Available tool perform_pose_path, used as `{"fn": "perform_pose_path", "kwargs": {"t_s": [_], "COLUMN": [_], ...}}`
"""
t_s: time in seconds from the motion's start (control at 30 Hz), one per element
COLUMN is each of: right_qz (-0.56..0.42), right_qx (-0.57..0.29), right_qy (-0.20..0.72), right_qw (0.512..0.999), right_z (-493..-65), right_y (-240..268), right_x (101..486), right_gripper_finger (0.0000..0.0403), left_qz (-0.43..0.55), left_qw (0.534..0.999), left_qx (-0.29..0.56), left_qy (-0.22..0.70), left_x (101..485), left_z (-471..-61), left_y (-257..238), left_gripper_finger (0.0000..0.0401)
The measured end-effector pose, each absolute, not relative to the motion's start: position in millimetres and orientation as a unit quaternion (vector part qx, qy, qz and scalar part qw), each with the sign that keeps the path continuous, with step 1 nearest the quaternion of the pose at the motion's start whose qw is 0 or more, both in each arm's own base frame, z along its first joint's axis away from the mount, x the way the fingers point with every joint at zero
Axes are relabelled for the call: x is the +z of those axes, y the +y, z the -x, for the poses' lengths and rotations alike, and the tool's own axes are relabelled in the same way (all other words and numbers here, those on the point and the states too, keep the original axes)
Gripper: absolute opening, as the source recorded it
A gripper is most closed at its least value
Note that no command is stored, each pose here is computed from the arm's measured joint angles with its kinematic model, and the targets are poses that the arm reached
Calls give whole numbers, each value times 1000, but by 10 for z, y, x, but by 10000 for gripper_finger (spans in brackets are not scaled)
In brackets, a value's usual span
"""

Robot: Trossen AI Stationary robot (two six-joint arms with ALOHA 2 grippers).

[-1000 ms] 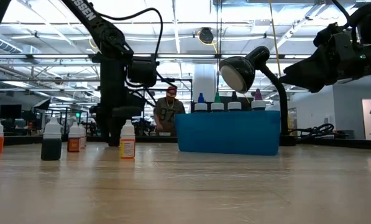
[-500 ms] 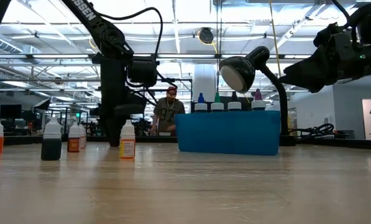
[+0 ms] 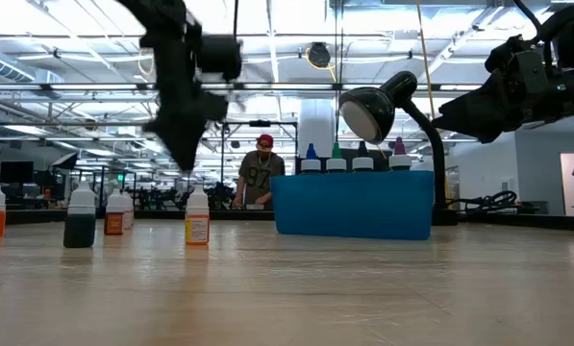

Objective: Pick & Place food coloring
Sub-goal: Put the small red food coloring bottle into the blue container

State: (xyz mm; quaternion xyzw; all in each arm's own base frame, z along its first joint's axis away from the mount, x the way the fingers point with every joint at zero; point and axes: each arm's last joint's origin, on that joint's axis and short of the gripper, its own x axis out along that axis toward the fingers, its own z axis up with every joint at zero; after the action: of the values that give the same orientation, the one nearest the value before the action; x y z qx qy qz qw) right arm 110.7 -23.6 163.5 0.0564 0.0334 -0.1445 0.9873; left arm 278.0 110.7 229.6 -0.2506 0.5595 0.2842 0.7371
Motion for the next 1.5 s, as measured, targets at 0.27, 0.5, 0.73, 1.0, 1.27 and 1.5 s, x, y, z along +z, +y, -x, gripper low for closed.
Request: {"fn": "perform_pose_path", "kwargs": {"t_s": [0.27, 0.5, 0.73, 1.0, 1.27, 1.5], "right_qz": [-57, -57, -56, -57, -57, -57], "right_qx": [-145, -145, -145, -145, -144, -145], "right_qy": [33, 34, 34, 34, 33, 33], "right_qw": [987, 987, 987, 987, 987, 987], "right_z": [-1107, -1108, -1108, -1107, -1108, -1108], "right_y": [-236, -236, -236, -236, -236, -236], "right_x": [1634, 1634, 1634, 1634, 1635, 1634], "right_gripper_finger": [224, 224, 224, 224, 224, 224], "left_qz": [177, 71, 20, 20, 37, 68], "left_qw": [833, 859, 836, 804, 794, 776], "left_qx": [193, 123, 82, 99, 112, 80], "left_qy": [487, 491, 542, 585, 597, 622], "left_x": [3097, 3166, 2686, 2150, 1979, 1723], "left_z": [-3240, -3732, -4171, -4398, -4443, -4494], "left_y": [688, 136, -96, -1, 116, 115], "left_gripper_finger": [62, 62, 62, 62, 62, 62]}}
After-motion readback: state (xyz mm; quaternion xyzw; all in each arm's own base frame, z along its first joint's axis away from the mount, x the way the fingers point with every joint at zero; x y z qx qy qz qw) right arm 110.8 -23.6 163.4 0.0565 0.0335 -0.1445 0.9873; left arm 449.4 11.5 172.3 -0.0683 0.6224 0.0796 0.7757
